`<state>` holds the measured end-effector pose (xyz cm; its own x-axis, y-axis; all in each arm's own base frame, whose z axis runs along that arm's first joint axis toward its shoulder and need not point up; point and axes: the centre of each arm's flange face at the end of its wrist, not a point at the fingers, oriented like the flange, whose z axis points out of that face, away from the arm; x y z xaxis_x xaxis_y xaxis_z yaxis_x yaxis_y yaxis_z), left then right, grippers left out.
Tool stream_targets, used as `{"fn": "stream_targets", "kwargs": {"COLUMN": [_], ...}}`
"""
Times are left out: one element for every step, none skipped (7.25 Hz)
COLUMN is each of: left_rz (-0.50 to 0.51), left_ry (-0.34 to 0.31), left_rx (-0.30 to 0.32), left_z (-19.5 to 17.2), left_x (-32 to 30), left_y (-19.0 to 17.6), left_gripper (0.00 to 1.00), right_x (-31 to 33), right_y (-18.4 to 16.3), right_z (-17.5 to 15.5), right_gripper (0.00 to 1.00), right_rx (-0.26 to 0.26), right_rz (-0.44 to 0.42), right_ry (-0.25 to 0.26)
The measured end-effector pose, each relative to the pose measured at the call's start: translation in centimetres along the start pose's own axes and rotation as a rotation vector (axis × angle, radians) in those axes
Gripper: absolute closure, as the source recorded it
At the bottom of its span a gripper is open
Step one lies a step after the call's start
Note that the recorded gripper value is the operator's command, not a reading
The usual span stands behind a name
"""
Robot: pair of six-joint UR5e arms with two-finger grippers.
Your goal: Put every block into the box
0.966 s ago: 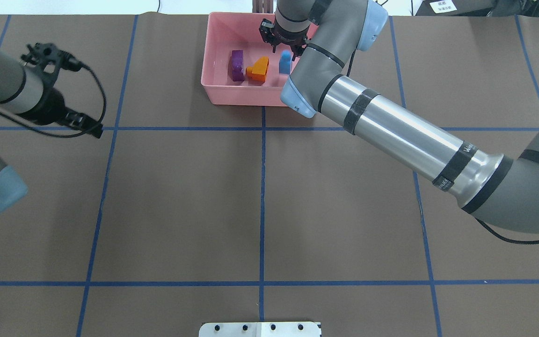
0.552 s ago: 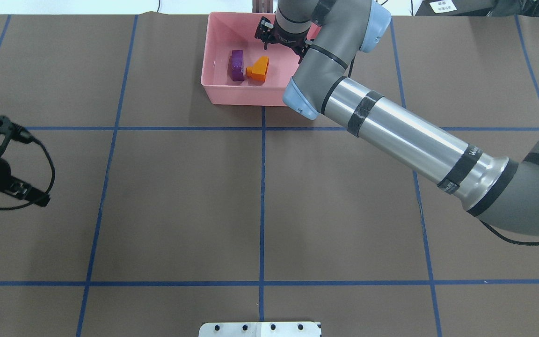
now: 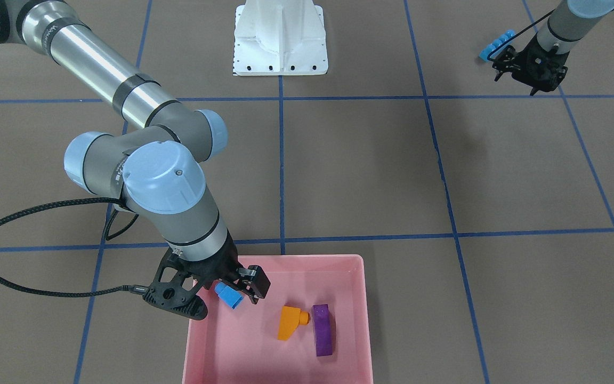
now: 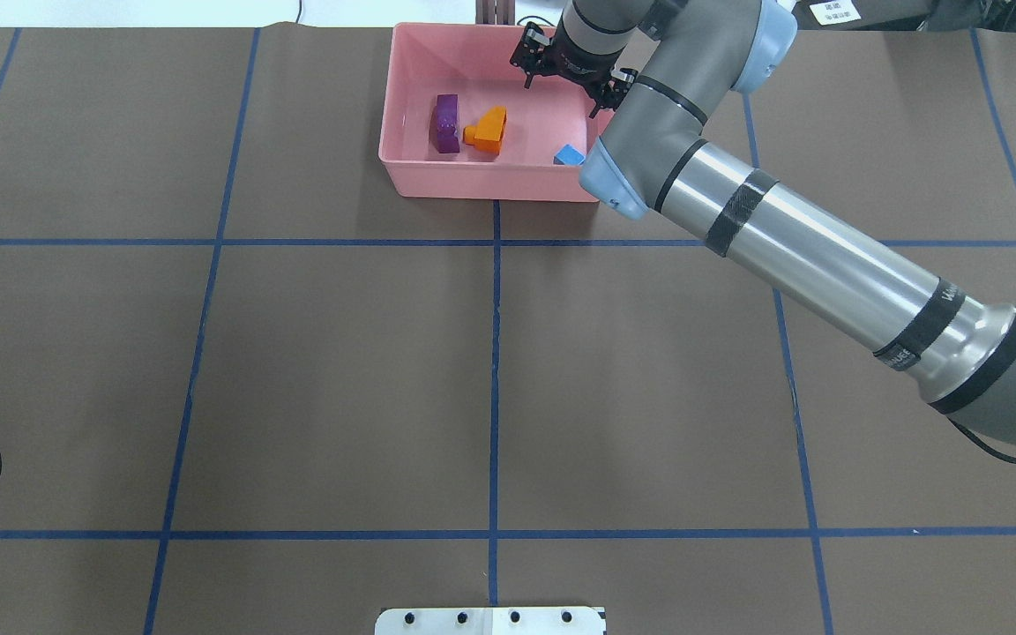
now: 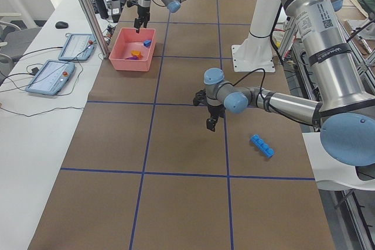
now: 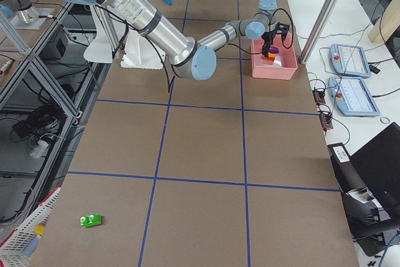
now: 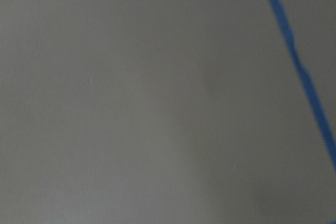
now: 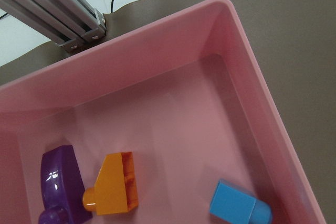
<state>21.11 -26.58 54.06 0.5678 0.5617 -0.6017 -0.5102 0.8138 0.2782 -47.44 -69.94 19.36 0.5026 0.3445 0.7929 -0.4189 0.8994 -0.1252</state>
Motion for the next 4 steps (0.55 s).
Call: {"fn": "stream_targets", "kwargs": {"left_rz": [0.085, 0.155, 0.202, 0.236], "left_ry": [0.004, 0.001, -0.012, -0.036], "left_rx": [-0.012, -0.023, -0.041, -0.060], "left_z": [1.3, 2.2, 3.2, 4.8], "left_x": [0.9, 1.5, 2.5, 4.3], "left_y": [2.8, 5.3, 6.8, 7.9], "left_gripper": [0.00, 0.01, 0.01, 0.01], "right_x": [0.4, 0.8, 1.4, 2.8], "right_y": [-0.6, -1.6, -2.6, -3.8], "right_z": [-0.5, -1.2, -1.9, -2.7], "right_gripper": [0.00, 0.00, 0.00, 0.00], "right_rx": [-0.006, -0.005, -0.007, -0.013], "right_rz": [0.008, 0.014, 0.017, 0.010], "right_ry": [0.002, 0.003, 0.002, 0.000]}}
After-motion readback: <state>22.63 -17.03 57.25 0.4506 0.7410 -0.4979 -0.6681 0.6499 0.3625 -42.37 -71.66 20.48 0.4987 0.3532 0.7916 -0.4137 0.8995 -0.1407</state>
